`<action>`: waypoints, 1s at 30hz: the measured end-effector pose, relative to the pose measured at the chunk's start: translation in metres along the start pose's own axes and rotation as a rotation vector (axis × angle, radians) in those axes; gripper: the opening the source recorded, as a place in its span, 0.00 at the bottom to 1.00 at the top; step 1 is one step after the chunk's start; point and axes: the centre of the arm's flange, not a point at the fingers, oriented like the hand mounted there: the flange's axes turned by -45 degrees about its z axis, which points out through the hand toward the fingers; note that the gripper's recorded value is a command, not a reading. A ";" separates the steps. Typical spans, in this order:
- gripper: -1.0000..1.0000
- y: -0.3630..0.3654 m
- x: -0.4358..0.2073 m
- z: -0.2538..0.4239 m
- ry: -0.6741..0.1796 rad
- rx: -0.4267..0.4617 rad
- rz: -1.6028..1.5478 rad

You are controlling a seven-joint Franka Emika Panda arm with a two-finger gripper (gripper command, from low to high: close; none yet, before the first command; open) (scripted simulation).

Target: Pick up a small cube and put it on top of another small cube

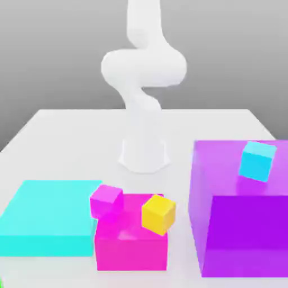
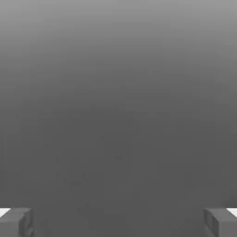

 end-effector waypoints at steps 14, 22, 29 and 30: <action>0.50 0.100 0.002 0.216 -0.290 -0.169 0.368; 0.50 0.180 -0.050 0.332 -0.443 -0.266 0.596; 0.50 0.241 -0.125 0.424 -0.576 -0.341 0.789; 0.50 0.249 -0.138 0.436 -0.594 -0.353 0.817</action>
